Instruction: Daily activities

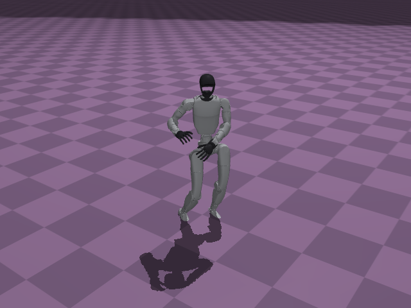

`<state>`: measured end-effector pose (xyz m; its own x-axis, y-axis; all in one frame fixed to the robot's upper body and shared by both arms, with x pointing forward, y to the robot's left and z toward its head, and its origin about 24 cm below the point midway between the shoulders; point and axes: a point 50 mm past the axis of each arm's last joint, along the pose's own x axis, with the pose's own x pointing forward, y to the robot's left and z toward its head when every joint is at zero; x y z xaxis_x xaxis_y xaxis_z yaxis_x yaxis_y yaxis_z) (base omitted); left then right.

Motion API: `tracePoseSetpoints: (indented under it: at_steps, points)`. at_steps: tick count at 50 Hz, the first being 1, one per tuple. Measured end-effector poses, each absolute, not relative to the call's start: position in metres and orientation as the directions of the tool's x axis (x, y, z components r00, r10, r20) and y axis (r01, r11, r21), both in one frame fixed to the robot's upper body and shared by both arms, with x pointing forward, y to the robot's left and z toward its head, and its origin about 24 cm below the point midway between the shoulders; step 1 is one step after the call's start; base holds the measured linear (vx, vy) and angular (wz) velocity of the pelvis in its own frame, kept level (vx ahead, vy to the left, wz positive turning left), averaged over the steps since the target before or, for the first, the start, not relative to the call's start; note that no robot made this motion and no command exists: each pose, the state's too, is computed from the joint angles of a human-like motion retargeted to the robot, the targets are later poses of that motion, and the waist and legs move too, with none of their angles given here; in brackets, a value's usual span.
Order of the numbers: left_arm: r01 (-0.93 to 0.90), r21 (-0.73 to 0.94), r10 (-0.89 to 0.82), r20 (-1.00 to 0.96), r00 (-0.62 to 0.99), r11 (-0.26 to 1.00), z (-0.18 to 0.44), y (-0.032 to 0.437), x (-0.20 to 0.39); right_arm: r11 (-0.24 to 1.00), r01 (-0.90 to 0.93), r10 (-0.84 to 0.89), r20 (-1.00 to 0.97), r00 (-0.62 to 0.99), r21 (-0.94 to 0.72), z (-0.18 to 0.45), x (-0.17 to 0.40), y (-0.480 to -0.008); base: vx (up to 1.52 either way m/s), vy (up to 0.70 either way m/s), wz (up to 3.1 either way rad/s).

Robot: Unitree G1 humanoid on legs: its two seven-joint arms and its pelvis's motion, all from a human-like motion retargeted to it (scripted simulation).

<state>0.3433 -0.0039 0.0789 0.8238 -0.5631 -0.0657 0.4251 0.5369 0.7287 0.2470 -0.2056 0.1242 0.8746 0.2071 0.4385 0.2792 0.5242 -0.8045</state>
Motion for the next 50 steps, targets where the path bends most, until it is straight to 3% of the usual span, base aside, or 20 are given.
tracePoseSetpoints:
  at_steps: [4, 8, 10, 12, 15, 17, 23, 29, 35, 40, 50]
  points:
    - [0.553, 0.630, -0.588, -0.183, 0.788, 0.545, 0.042, -0.008, 0.323, 0.510, 0.630, 0.297, 0.807, 0.510, -0.586, 0.249, 0.259, -0.182, 0.00, 0.00, 0.00]
    - [0.552, 0.488, -0.524, -0.208, 0.826, 0.676, 0.024, 0.022, 0.316, 0.455, 0.830, 0.322, 0.928, 0.185, -0.323, 0.367, 0.275, -0.146, -0.01, -0.05, -0.29]
    - [0.507, 0.385, -0.460, -0.214, 0.862, 0.771, 0.020, 0.045, 0.317, 0.384, 0.865, 0.279, 0.934, 0.224, -0.322, 0.414, 0.305, -0.131, 0.02, -0.10, -0.23]
    - [0.439, 0.244, -0.391, -0.221, 0.893, 0.865, 0.017, 0.065, 0.319, 0.303, 0.827, 0.202, 0.880, 0.430, -0.474, 0.435, 0.348, -0.122, 0.05, -0.13, -0.02]
    - [0.290, 0.039, -0.275, -0.220, 0.936, 0.956, 0.014, 0.095, 0.318, 0.217, 0.735, 0.099, 0.763, 0.639, -0.643, 0.434, 0.379, -0.126, 0.10, -0.15, 0.21]
    - [0.174, -0.068, -0.184, -0.221, 0.958, 0.982, 0.011, 0.118, 0.314, 0.233, 0.730, 0.119, 0.764, 0.635, -0.643, 0.432, 0.379, -0.123, 0.14, -0.16, 0.39]
    - [-0.076, -0.261, 0.012, -0.238, 0.971, 0.962, -0.002, 0.176, 0.282, 0.460, 0.775, 0.378, 0.885, 0.272, -0.434, 0.415, 0.308, -0.103, 0.18, -0.18, 0.42]
    - [-0.095, -0.357, -0.007, -0.275, 0.961, 0.929, -0.015, 0.181, 0.257, 0.605, 0.715, 0.388, 0.914, 0.120, -0.350, 0.373, 0.260, -0.119, 0.17, -0.17, 0.35]
    - [-0.031, -0.368, -0.078, -0.277, 0.958, 0.929, -0.015, 0.162, 0.257, 0.633, 0.740, 0.219, 0.970, 0.109, -0.226, 0.359, 0.265, -0.139, 0.10, -0.12, 0.17]
    - [0.041, -0.283, -0.119, -0.265, 0.957, 0.958, -0.010, 0.152, 0.263, 0.656, 0.742, 0.096, 0.990, 0.101, -0.140, 0.357, 0.279, -0.138, 0.04, -0.06, 0.02]
    - [0.140, -0.184, -0.188, -0.275, 0.943, 0.973, -0.011, 0.130, 0.271, 0.669, 0.736, 0.092, 0.994, 0.056, -0.104, 0.380, 0.290, -0.117, -0.03, 0.04, 0.06]
